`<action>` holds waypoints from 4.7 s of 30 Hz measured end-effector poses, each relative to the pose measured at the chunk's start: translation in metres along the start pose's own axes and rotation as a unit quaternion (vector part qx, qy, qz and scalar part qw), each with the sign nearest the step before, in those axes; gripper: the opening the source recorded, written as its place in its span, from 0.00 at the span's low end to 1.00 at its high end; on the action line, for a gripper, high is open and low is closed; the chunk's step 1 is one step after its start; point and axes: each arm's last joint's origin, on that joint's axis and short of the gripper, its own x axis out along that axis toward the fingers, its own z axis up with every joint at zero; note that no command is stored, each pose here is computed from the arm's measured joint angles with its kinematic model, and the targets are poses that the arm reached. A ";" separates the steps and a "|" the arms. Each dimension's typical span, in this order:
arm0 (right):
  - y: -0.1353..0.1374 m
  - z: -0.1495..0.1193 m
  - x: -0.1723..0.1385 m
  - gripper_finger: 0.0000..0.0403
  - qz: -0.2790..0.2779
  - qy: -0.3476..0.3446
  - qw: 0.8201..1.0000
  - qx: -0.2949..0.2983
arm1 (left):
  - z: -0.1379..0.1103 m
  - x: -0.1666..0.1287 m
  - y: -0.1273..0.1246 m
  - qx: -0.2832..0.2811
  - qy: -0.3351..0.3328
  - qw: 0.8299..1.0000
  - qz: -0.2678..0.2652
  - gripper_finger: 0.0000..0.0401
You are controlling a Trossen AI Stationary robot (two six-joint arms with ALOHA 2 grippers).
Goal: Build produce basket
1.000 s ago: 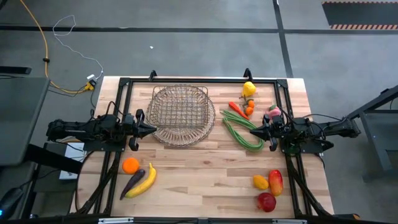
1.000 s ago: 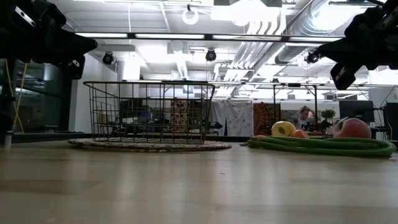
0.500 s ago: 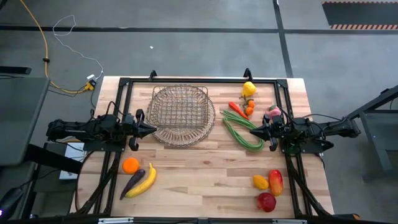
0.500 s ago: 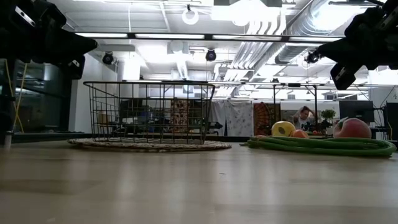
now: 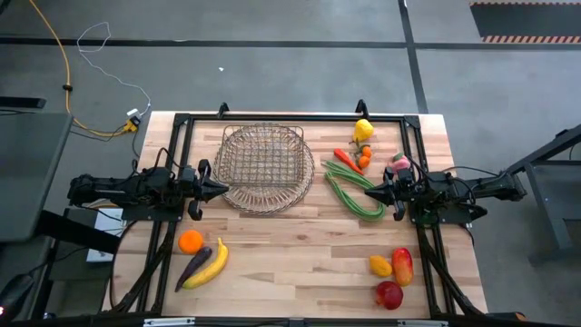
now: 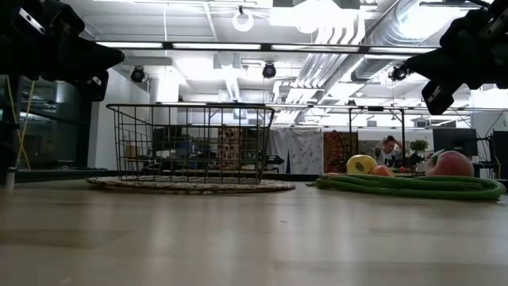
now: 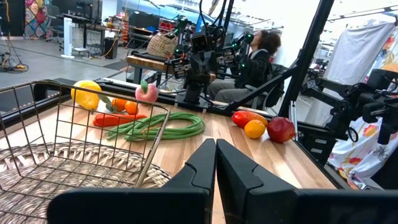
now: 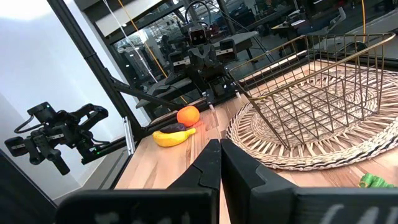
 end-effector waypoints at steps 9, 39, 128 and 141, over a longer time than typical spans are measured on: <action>0.000 0.000 0.000 0.00 0.000 0.000 1.000 0.000 | 0.000 0.000 0.000 0.000 0.000 1.000 0.000 0.01; 0.041 0.116 -0.009 0.00 -0.035 -0.299 0.949 0.094 | 0.000 0.000 0.000 0.000 0.000 1.000 0.000 0.01; -0.023 0.035 0.172 0.57 -0.496 0.416 0.749 0.144 | 0.161 0.034 -0.026 0.008 0.006 0.987 0.163 0.01; -0.060 0.000 0.197 0.57 -0.503 0.427 0.731 0.173 | 0.161 0.034 -0.026 0.008 0.006 0.987 0.161 0.01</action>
